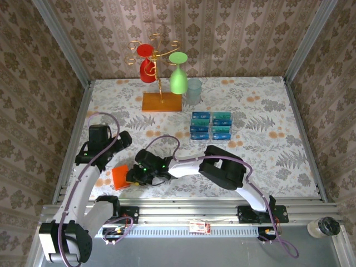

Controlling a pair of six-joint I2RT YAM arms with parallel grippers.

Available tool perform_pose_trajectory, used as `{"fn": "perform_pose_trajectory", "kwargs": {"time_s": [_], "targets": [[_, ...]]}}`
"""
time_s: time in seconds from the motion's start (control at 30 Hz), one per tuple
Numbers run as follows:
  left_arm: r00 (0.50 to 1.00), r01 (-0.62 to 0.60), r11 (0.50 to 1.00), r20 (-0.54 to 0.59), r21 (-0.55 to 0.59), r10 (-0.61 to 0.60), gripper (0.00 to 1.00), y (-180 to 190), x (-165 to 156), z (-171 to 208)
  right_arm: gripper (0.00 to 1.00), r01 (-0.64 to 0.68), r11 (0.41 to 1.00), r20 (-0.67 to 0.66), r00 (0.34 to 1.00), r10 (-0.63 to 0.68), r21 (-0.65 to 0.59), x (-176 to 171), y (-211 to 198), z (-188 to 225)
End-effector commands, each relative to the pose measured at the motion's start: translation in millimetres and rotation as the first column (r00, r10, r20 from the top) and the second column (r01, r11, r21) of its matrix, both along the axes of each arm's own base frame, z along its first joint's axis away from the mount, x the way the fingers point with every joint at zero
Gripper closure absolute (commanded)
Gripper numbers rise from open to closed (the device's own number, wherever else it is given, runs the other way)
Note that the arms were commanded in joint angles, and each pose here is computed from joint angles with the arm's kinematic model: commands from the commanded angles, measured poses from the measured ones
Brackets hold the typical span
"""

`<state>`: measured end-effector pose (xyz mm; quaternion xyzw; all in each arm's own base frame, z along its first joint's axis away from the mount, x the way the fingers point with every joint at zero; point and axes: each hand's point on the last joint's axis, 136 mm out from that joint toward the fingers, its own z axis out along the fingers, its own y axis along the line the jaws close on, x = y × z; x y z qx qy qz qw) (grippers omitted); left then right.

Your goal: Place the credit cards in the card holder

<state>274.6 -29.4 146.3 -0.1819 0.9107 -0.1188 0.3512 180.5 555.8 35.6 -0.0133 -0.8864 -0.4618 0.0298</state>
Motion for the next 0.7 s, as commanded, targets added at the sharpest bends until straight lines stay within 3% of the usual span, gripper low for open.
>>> {"fn": "perform_pose_trajectory", "kwargs": {"time_s": [0.0,0.1,0.33,0.5,0.67], "targets": [[1.0,0.012,1.0,-0.004,0.003,-0.012,0.0,0.7,-2.1,-4.8,0.84,-0.02,1.0,-0.011,1.0,0.021,0.014,-4.0,7.4,-0.6],[1.0,0.011,1.0,-0.007,0.004,-0.01,0.0,1.0,-2.5,-6.2,1.0,-0.026,0.999,-0.004,1.0,0.026,0.03,-1.5,8.2,2.7],[1.0,0.023,1.0,-0.005,-0.02,-0.024,0.0,-3.6,0.5,-9.0,1.0,-0.019,0.997,0.066,0.998,0.014,0.08,19.7,-17.5,25.9],[0.996,0.091,0.99,0.022,-0.11,-0.089,0.0,-26.0,9.4,-10.3,1.0,-0.018,0.993,0.15,0.989,0.0,0.121,41.8,-65.2,59.9],[0.968,0.235,0.951,0.135,-0.199,-0.211,0.0,-70.1,21.9,5.4,1.0,-0.001,0.992,0.208,0.978,-0.026,0.125,59.9,-122.3,91.3]]}}
